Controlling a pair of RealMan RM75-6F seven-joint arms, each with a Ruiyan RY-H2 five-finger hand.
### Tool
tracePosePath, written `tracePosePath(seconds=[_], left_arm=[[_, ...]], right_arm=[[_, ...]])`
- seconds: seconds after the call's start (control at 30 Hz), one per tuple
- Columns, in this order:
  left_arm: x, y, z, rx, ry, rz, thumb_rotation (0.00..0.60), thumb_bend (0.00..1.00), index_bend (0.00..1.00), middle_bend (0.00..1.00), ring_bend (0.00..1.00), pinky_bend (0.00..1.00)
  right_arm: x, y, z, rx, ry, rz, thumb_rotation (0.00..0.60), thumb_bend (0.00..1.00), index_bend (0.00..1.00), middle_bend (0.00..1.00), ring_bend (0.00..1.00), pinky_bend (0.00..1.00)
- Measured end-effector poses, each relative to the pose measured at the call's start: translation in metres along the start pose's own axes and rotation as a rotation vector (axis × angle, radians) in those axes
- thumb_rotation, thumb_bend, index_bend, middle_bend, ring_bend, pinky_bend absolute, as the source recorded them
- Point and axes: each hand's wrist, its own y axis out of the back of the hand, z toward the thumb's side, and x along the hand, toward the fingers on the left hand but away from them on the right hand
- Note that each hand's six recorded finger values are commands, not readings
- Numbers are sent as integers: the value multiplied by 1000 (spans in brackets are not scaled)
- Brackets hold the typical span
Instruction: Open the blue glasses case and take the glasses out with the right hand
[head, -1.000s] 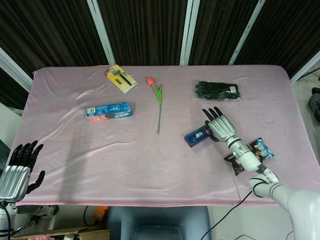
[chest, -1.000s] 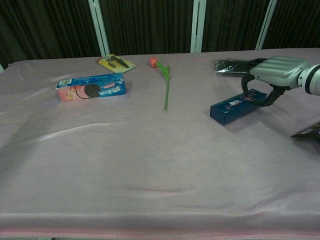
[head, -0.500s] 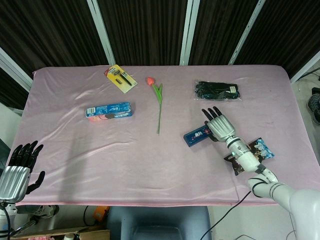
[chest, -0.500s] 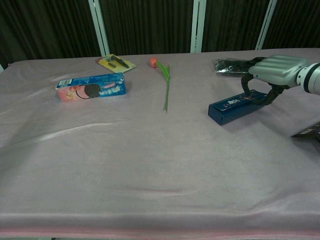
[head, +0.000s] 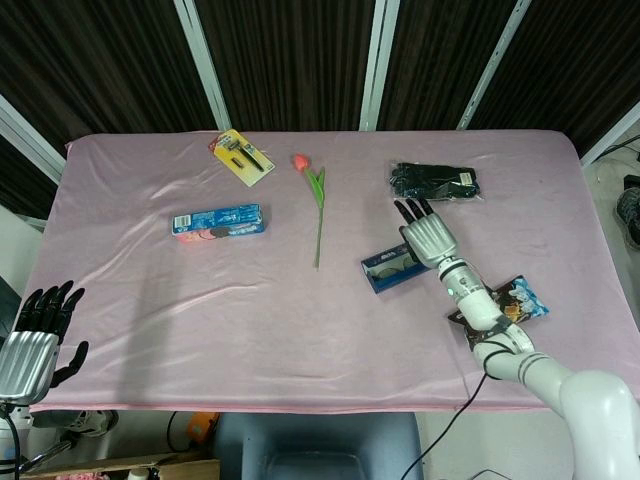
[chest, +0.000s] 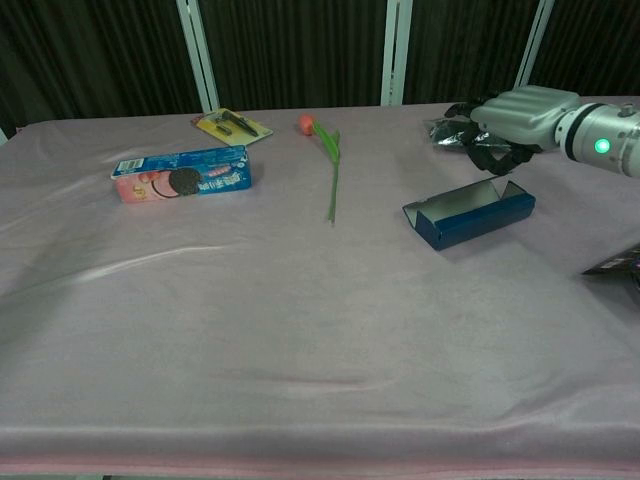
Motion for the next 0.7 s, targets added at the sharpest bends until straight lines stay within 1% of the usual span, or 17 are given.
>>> tracePosePath(seconds=[0.07,0.1,0.13,0.2,0.27,0.33,0.43,0.47,0.57,0.7], left_arm=[[1,-2,0,3,5,-7,600,381,0,0,0,14],[2,-2,0,4,6,-10,600,381,0,0,0,14],[2,-3,0,4,6,-12,600,382,0,0,0,14],[2,-3,0,6,7,-13,600,382,0,0,0,14],[3,-3,-1,4,9,-14,600,381,0,0,0,14],[3,-2,-2,2,11,-15,600,381,0,0,0,13],[3,-1,-2,-2,9,-12,600,381,0,0,0,14],[2,-1,-2,-3,5,-10,600,381,0,0,0,14],[1,-1,1,-1,-7,-10,600,382,0,0,0,14],[1,-3,4,3,-18,-17,600,382,0,0,0,14]], right_arm=[[-13,7,2,8,-23,-10,600,821,569,156,85,0],[-18,10,2,9,-37,-12,600,793,453,152,81,0],[-26,14,2,4,-61,-13,600,767,381,149,76,0],[-37,19,0,-15,-104,-15,600,731,323,143,73,0],[-48,27,3,-44,-141,-20,600,683,301,140,73,0],[-52,32,7,-53,-149,-29,600,564,290,132,71,0],[-47,33,4,-57,-138,-45,600,420,286,117,61,0],[-44,34,4,-60,-130,-50,600,402,292,111,55,0],[-31,34,5,-83,-88,-61,600,398,317,98,40,0],[-6,31,13,-147,-9,-37,600,398,349,91,20,0]])
